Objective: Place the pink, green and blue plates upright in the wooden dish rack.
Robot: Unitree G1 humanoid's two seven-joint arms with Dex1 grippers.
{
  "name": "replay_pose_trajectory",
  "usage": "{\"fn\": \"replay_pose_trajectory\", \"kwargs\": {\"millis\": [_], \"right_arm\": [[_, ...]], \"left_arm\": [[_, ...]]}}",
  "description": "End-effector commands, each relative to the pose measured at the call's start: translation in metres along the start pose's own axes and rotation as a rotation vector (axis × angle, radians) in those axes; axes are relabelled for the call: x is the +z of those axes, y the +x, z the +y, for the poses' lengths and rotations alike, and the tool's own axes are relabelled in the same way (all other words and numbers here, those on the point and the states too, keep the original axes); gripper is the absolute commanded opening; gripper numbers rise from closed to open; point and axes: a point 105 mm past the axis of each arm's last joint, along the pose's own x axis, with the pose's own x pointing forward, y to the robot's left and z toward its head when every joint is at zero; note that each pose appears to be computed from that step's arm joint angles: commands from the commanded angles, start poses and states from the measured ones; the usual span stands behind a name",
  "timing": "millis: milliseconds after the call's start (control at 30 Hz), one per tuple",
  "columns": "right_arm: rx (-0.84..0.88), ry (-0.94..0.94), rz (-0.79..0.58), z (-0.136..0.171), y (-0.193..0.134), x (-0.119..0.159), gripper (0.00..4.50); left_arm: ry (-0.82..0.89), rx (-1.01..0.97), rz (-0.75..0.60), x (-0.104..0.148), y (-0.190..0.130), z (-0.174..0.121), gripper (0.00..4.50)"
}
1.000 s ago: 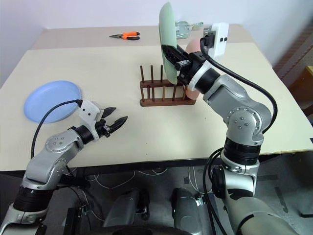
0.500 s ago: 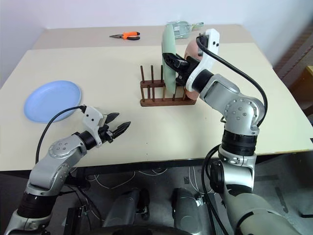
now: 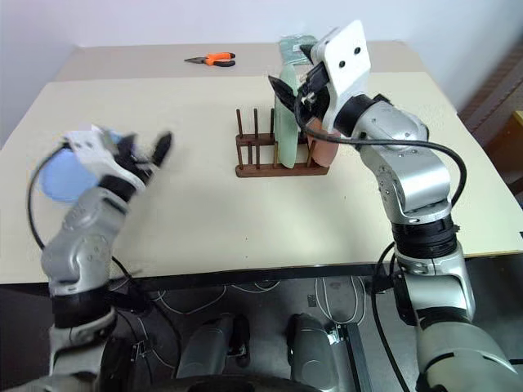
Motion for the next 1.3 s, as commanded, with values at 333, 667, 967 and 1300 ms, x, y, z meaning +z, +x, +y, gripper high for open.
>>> {"fn": "replay_pose_trajectory", "kwargs": {"millis": [333,667,967,1300], "right_arm": [[0.398,-0.039,-0.174,0.094,-0.015,0.026,4.48],[0.439,-0.062,-0.064,0.115,-0.021,-0.012,4.50],[0.444,-0.229,-0.031,0.116,-0.008,-0.022,4.50],[0.381,-0.547,-0.066,0.116,0.023,-0.036,4.50]], "left_arm": [[-0.109,0.726,0.291,-0.024,-0.028,0.101,4.50],[-0.275,0.697,0.359,-0.053,-0.033,0.097,0.09],[-0.048,0.192,-0.072,0.023,-0.017,-0.023,0.03],[-0.220,-0.105,-0.098,0.036,-0.034,-0.099,0.03]]}}
